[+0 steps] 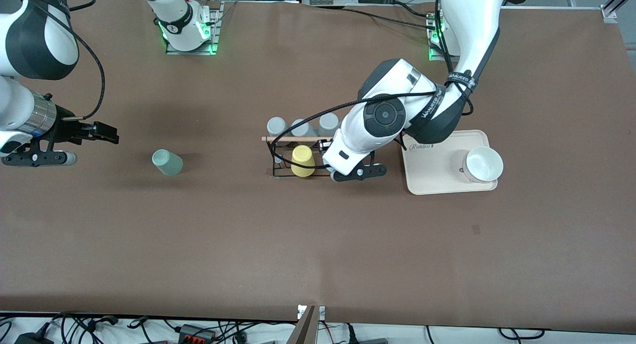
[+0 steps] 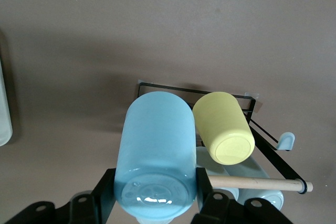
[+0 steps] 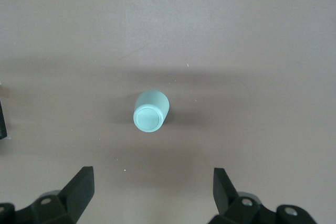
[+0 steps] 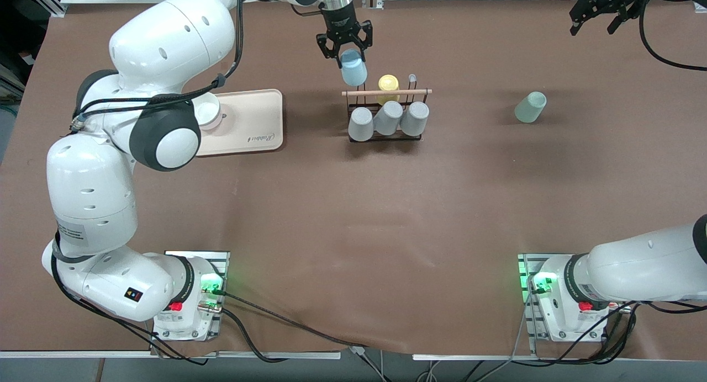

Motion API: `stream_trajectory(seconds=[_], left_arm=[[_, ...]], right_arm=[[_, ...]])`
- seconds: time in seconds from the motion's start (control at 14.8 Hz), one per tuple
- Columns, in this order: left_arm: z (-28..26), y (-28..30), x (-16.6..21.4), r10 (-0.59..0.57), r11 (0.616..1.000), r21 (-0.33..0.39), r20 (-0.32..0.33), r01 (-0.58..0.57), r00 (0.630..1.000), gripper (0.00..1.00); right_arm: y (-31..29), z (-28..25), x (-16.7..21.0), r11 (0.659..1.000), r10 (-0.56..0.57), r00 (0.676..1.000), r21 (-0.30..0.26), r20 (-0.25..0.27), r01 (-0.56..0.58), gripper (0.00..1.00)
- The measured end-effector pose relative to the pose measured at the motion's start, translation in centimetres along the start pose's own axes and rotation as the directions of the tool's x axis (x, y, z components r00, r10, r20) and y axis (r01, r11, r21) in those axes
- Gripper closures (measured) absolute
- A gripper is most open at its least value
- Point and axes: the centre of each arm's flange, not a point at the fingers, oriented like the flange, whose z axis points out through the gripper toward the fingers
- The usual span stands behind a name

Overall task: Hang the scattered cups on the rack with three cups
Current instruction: 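Lift the light-blue cup and carry it to the black rack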

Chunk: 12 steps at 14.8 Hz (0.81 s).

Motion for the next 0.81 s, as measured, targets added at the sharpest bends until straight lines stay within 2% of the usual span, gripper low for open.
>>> stream_trajectory(seconds=[0.74, 0.81], left_arm=[[4.8, 0.8, 1.3, -0.008, 1.0, -0.01, 0.014, 0.008, 1.0, 0.36], [4.6, 0.7, 1.5, -0.009, 1.0, -0.011, 0.007, 0.009, 1.0, 0.3]], right_arm=[[0.9, 0.2, 0.0, 1.0, 0.015, 1.0, 0.001, 0.006, -0.015, 0.0], [1.0, 0.3, 0.0, 1.0, 0.018, 1.0, 0.002, 0.007, -0.018, 0.0]])
